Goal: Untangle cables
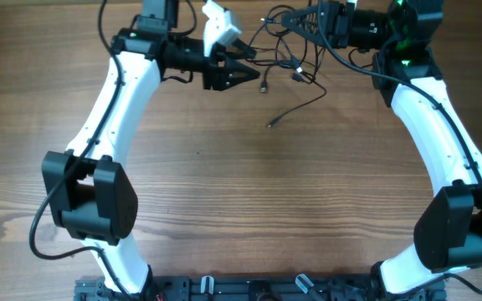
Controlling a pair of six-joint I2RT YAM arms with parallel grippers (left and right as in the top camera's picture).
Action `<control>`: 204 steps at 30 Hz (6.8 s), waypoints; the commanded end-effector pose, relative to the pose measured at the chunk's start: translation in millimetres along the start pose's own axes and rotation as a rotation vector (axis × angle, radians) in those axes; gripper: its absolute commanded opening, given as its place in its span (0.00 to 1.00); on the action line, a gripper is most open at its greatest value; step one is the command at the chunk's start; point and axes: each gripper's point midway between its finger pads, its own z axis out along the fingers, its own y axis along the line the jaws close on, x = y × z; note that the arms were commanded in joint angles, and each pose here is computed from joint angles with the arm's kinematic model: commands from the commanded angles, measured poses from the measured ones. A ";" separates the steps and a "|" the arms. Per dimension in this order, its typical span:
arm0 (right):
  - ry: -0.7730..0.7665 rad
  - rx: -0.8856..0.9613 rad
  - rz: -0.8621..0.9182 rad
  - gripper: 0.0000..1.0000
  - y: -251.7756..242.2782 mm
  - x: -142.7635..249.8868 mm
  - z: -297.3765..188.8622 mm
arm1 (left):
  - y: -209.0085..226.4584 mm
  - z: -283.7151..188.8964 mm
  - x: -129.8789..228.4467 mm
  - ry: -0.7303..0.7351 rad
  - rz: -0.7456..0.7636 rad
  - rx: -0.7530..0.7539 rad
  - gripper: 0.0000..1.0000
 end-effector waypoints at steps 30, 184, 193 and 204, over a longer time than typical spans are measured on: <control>0.013 -0.050 -0.061 0.05 38.7 -8.5 -9.4 | 80.8 -73.1 20.4 0.046 -0.289 -0.417 0.04; 0.112 0.351 0.218 0.05 -148.2 87.4 87.4 | -12.8 -249.8 -71.4 -0.117 -0.287 -0.892 0.05; -0.073 0.265 0.104 0.05 -88.7 -0.3 -3.7 | 7.5 -245.2 -51.0 -0.092 -0.353 -0.873 0.05; -0.177 0.234 -0.052 0.05 6.8 -35.3 -58.5 | 49.4 -214.5 -8.3 -0.006 -0.459 -0.832 0.05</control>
